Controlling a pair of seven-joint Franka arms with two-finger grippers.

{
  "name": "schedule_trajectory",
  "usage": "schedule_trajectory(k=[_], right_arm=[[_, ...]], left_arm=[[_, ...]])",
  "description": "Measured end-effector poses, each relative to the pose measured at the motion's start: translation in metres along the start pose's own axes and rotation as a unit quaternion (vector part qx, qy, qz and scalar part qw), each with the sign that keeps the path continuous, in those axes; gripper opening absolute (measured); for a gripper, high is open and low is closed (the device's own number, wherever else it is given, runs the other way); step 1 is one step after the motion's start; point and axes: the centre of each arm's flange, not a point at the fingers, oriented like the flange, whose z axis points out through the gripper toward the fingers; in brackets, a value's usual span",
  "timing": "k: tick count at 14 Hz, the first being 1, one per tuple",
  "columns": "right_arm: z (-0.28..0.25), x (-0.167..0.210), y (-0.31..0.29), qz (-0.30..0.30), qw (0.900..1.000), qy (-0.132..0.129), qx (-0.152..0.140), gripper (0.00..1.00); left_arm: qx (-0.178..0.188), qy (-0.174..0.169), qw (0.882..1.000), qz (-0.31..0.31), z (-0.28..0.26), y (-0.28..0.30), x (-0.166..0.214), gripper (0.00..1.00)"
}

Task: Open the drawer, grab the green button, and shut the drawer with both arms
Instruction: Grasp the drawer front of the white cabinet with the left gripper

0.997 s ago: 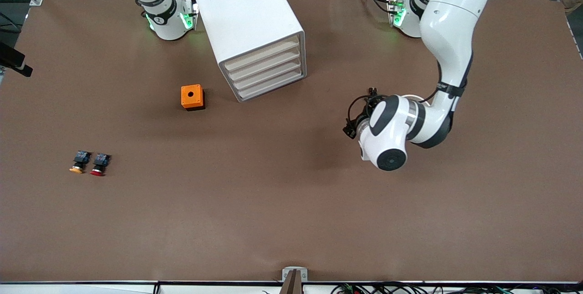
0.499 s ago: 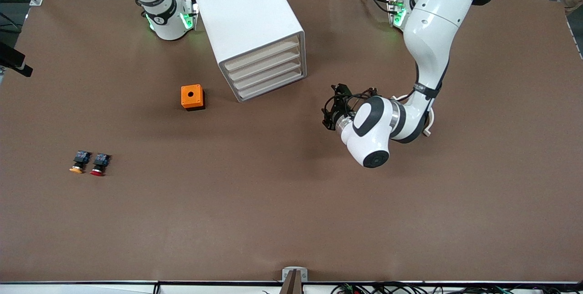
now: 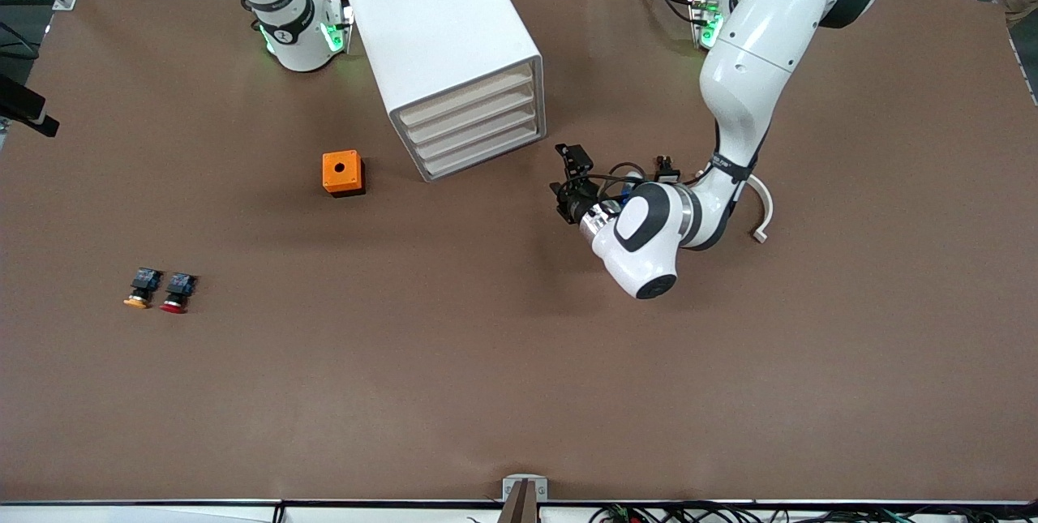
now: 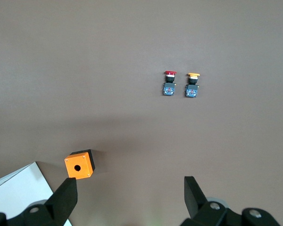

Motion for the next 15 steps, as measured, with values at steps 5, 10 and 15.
schedule_trajectory(k=[5,10,15], right_arm=[[0.0,0.0,-0.001,0.0,1.0,0.001,0.008,1.0],[0.0,0.0,0.0,0.001,1.0,0.001,0.01,1.0],[-0.001,0.0,0.0,0.001,1.0,0.002,0.01,1.0]], left_arm=[[0.016,0.01,1.0,-0.015,0.021,-0.005,-0.011,0.85],[0.039,0.008,0.999,-0.016,0.049,-0.001,-0.019,0.62],[0.056,0.017,0.998,-0.018,0.079,0.002,-0.026,0.6]])
